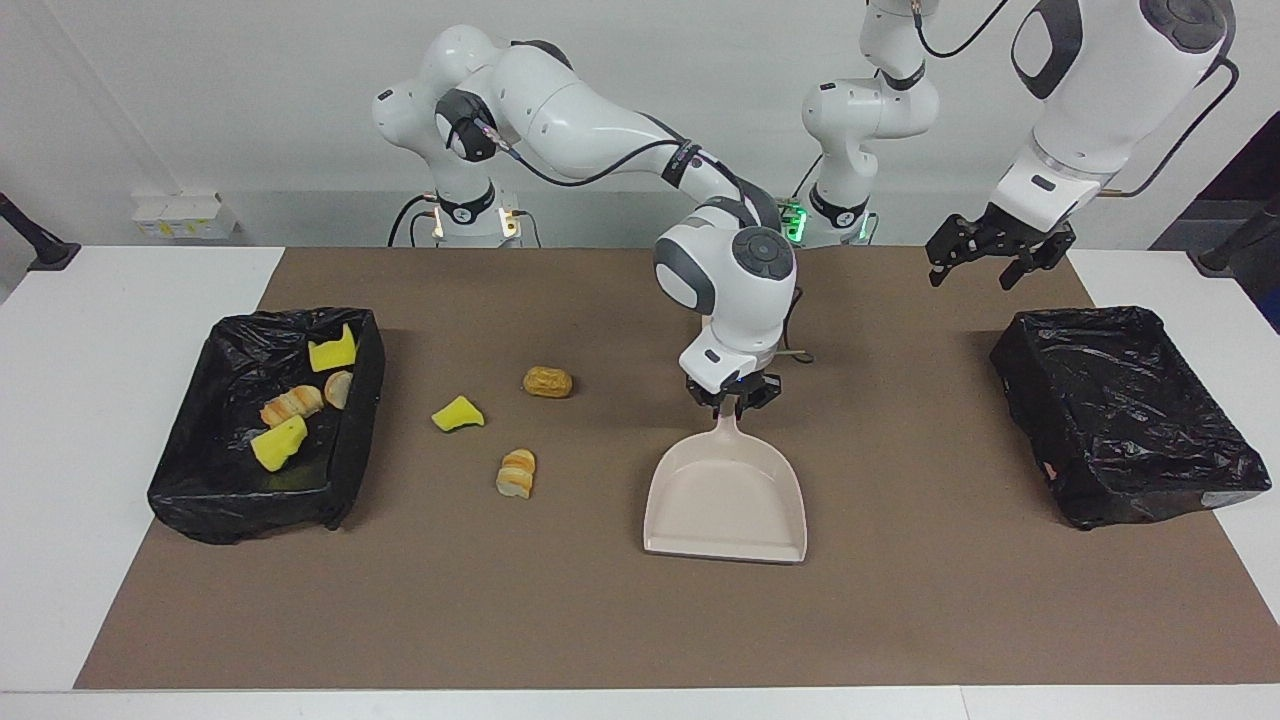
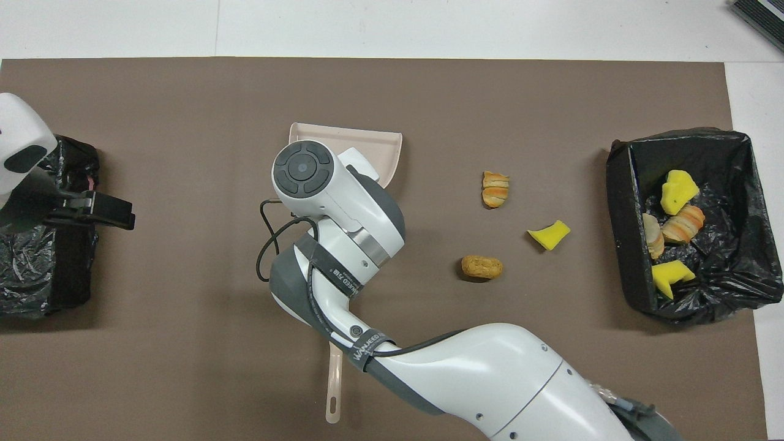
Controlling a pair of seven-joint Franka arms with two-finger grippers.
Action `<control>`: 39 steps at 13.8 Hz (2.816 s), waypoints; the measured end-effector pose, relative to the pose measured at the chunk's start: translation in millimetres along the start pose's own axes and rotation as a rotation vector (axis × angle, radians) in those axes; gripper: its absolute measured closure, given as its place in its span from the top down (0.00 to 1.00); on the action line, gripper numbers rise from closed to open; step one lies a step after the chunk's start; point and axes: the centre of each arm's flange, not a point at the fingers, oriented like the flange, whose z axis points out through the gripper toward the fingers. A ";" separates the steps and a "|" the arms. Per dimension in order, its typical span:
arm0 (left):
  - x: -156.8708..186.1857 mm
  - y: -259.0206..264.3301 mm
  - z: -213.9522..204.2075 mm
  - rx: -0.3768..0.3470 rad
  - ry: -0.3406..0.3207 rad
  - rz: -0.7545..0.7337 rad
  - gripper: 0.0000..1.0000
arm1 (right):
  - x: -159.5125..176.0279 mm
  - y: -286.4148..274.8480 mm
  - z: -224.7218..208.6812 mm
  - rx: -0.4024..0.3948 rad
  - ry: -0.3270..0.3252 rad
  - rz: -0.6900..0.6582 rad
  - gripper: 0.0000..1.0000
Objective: Sweep and dump trash in bin
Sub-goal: 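Carry the empty dustpan back and set it on the table center, then grasp the dustpan with the left gripper while the right gripper reaches the brush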
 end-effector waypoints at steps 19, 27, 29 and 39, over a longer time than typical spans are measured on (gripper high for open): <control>4.3 8.8 1.8 0.000 0.022 0.016 1.00 | 72.2 226.6 -210.9 0.076 0.158 0.228 1.00; 31.8 100.6 58.3 -0.016 0.096 0.053 1.00 | -112.4 139.1 -180.6 0.037 -0.046 0.111 1.00; 33.8 95.3 55.2 -0.018 0.108 0.043 1.00 | -143.4 125.8 -162.4 0.023 -0.079 0.095 1.00; 62.1 123.4 91.1 -0.048 0.148 -0.032 1.00 | -267.7 45.8 -61.4 0.053 -0.141 0.106 1.00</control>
